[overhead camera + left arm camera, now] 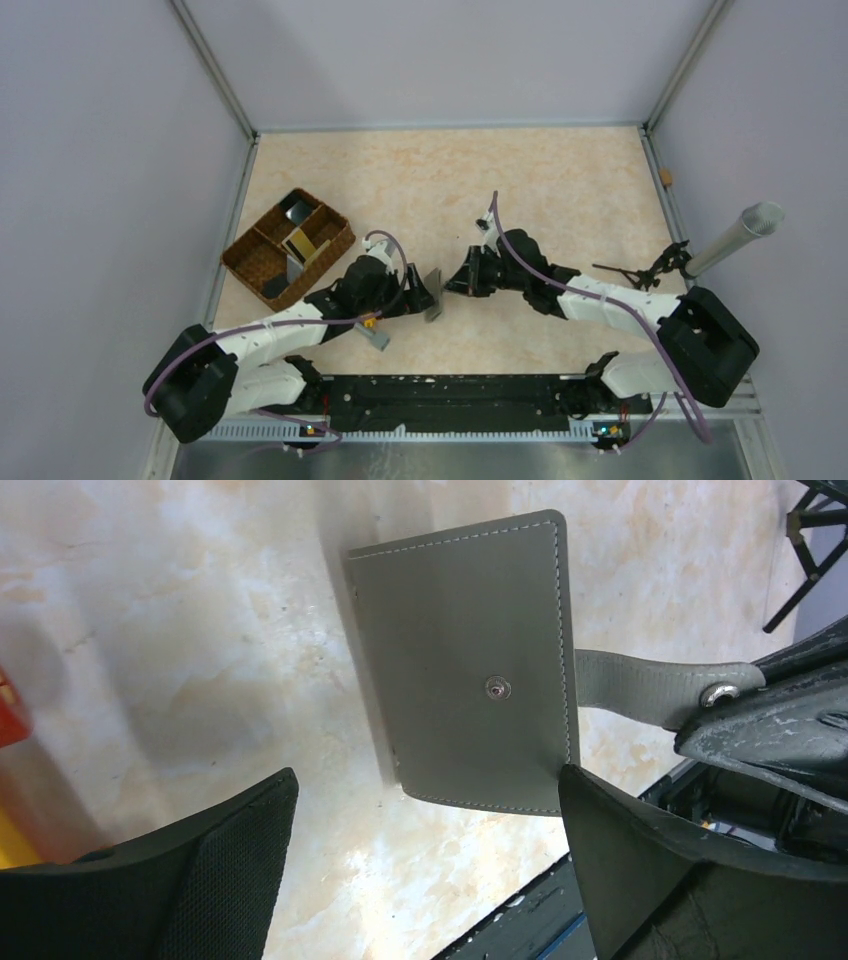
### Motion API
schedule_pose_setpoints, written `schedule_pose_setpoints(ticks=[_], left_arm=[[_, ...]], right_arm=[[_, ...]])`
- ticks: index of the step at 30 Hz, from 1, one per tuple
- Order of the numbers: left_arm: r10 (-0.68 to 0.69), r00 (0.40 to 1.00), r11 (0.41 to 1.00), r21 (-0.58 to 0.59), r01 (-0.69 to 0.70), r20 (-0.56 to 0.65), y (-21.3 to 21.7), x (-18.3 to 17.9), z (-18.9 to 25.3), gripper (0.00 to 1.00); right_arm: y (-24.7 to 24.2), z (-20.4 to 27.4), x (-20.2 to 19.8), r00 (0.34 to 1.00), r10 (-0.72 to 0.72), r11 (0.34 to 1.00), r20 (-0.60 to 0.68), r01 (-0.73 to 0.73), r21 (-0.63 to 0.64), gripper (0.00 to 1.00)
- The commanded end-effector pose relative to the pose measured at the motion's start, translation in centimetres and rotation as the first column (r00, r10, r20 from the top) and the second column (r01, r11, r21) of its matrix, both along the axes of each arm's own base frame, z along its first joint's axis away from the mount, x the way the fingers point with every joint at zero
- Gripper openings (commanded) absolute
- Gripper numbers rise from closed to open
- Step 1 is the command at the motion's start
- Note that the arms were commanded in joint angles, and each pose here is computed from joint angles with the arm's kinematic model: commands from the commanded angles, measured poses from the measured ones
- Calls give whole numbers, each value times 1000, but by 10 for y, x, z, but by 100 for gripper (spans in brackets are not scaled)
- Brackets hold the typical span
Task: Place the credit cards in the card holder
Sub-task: Open the card holder at the center of the board.
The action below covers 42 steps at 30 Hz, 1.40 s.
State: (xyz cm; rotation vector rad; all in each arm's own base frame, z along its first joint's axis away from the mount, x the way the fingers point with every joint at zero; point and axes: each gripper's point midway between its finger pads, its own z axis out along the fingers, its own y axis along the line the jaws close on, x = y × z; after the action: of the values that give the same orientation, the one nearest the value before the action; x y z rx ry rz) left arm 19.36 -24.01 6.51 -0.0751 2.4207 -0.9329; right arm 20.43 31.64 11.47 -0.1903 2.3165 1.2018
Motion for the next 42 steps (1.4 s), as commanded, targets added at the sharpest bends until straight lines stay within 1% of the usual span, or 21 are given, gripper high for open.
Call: schedule_pose_setpoints(ticks=[1, 7, 11, 16, 19, 25, 31, 42], left_arm=[[-33, 996, 990, -130, 44, 85, -27, 14, 35, 99], [37, 995, 983, -184, -20, 89, -22, 17, 38, 97], [33, 996, 981, -193, -16, 87, -23, 16, 38, 96], [49, 997, 989, -140, -42, 51, -17, 15, 24, 81], [52, 997, 993, -107, -47, 50, -14, 16, 20, 77], [31, 998, 996, -84, -27, 47, -16, 18, 18, 77], [-5, 1000, 998, -57, 6, 14, -21, 15, 9, 78], [-5, 1000, 1000, -12, 5, 29, -16, 18, 9, 74]], right_arm=[[3, 20, -7, 998, 43, 998, 48, -44, 32, 0], [2, 8, -11, 998, 52, 999, 19, -52, 13, 0], [3, 3, -13, 998, 59, 998, 1, -59, 13, 0], [1, 0, -12, 999, 48, 999, -7, -48, 5, 0], [1, 2, -13, 999, 49, 999, -4, -49, 8, 0], [2, 4, -12, 999, 53, 999, 0, -53, 10, 0], [3, 12, -13, 998, 60, 998, 11, -60, 27, 0], [2, 17, -14, 998, 58, 998, 20, -59, 29, 0]])
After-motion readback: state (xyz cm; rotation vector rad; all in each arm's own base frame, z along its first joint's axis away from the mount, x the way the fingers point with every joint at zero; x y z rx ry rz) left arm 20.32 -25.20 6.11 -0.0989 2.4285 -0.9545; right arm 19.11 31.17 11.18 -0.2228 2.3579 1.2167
